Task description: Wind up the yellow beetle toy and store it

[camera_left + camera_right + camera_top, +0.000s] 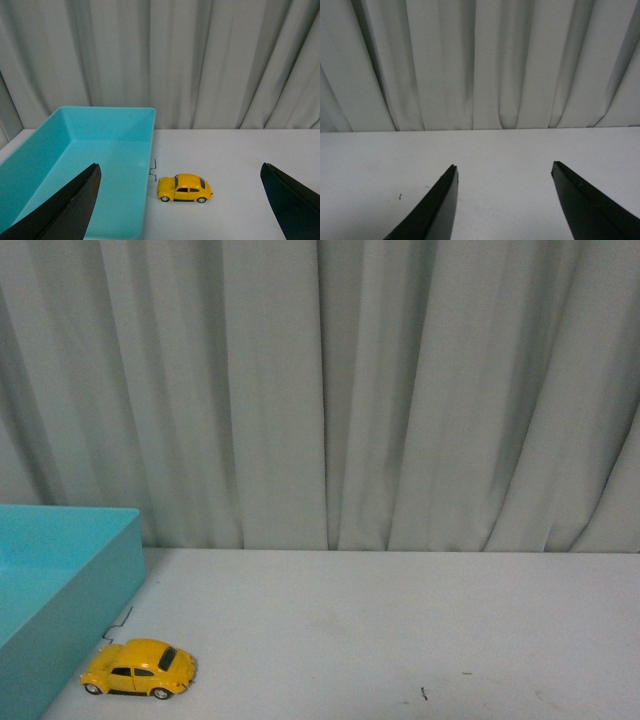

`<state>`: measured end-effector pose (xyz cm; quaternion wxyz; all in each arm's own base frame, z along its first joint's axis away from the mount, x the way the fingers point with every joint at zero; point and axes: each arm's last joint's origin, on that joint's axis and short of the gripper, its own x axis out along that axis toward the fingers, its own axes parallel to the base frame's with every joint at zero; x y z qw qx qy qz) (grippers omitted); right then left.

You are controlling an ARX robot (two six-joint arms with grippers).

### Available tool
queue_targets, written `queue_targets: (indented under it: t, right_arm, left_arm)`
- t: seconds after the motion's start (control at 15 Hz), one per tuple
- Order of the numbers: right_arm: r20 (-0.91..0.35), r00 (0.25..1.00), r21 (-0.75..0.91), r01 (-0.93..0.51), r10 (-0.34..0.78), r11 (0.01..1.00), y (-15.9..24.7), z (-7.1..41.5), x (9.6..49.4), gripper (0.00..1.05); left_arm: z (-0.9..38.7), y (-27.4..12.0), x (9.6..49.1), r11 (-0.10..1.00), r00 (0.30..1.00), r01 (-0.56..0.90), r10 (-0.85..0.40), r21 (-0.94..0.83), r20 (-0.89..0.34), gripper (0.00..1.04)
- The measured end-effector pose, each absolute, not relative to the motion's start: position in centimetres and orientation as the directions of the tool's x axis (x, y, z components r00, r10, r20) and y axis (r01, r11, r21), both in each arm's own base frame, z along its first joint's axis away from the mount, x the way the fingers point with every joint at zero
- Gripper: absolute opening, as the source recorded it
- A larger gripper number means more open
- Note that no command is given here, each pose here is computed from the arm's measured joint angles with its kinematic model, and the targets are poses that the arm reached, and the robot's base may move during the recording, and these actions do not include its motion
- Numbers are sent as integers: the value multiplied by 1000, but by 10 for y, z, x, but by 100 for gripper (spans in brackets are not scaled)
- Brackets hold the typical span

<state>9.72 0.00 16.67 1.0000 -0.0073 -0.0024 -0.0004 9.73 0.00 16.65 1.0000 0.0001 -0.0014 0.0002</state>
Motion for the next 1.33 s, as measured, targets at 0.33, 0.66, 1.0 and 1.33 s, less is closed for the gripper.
queue_targets:
  t: [0.33,0.66,1.0,1.33]
  right_arm:
    - [5,1000,-15,0,0,1000,0,167,97,98]
    - [4,1000,-15,0,0,1000,0,167,97,98]
    - [6,1000,-15,0,0,1000,0,167,97,98]
    - [4,1000,-15,1,-1,1000,0,167,97,98]
  left_arm:
    - [166,0,97,1000,1000,0,0,0,2,98]
    - [166,0,97,1000,1000,0,0,0,2,98]
    - [167,0,97,1000,1000,0,0,0,4,98]
    - [166,0,97,1000,1000,0,0,0,2,98]
